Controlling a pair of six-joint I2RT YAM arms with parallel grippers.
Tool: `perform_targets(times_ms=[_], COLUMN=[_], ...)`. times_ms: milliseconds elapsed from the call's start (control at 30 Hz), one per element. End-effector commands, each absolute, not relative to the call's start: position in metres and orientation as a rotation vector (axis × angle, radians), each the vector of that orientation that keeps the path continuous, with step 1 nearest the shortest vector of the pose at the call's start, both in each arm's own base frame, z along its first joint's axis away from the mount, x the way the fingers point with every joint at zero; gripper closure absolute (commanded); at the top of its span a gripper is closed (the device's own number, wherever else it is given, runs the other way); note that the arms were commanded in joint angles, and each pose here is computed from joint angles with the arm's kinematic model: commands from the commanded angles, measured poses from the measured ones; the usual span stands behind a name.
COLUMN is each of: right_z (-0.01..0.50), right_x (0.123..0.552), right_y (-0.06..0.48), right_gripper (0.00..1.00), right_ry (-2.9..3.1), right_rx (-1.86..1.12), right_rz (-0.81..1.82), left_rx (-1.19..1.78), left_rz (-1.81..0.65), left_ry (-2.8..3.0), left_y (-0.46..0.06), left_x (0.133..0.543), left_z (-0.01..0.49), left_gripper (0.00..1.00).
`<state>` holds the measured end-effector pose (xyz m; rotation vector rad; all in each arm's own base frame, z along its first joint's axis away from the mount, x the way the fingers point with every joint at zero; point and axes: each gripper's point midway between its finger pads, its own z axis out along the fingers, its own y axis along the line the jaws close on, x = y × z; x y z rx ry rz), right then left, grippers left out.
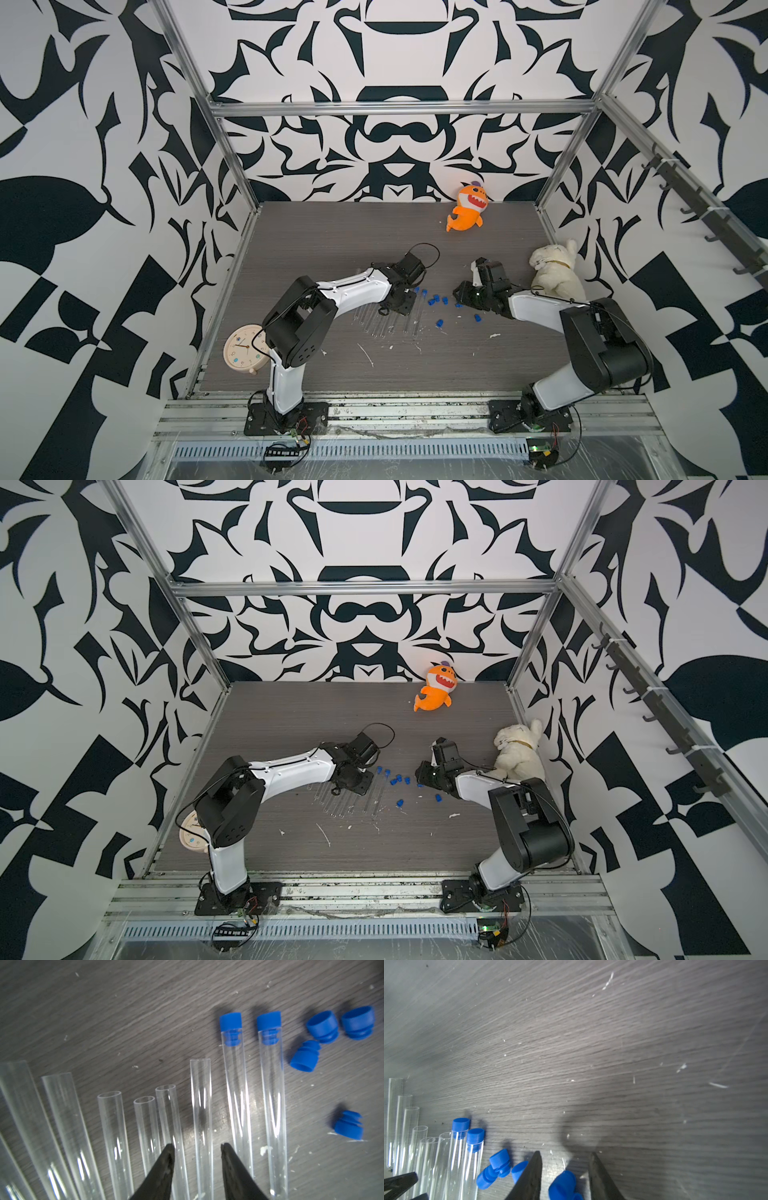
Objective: Remove stoppers from test tubes
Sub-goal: Place the stopper at the center of the board, then pick up the test tube at the center of the board.
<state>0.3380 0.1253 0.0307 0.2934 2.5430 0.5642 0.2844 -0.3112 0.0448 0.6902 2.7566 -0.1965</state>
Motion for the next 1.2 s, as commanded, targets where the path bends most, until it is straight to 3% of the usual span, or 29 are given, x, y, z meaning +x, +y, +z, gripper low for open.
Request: perform_targets(times_ms=[0,333,633,1167], right_z=[0.047,0.065,0.09,0.097], right_x=[0.343,0.342,0.334,0.333], right_y=[0.12,0.119,0.127,0.127], right_gripper=[0.57,0.52,0.34,0.23], right_ry=[2.493,2.444,2.317,2.281], right_rx=[0.272,0.236,0.143,0.13], right_rz=[0.534,0.538,0.627,0.639], left_rx=[0.691,0.721,0.734,0.743], left_rz=[-0.241,-0.288,-0.282,-0.236], left_ry=[2.731,2.733,2.759,2.797], left_y=[-0.322,-0.341,-0.349,-0.35], left_x=[0.285,0.285,0.288,0.29], left_z=[0.063,0.058,0.044,0.025], left_gripper=[0.58,0.57,0.56,0.59])
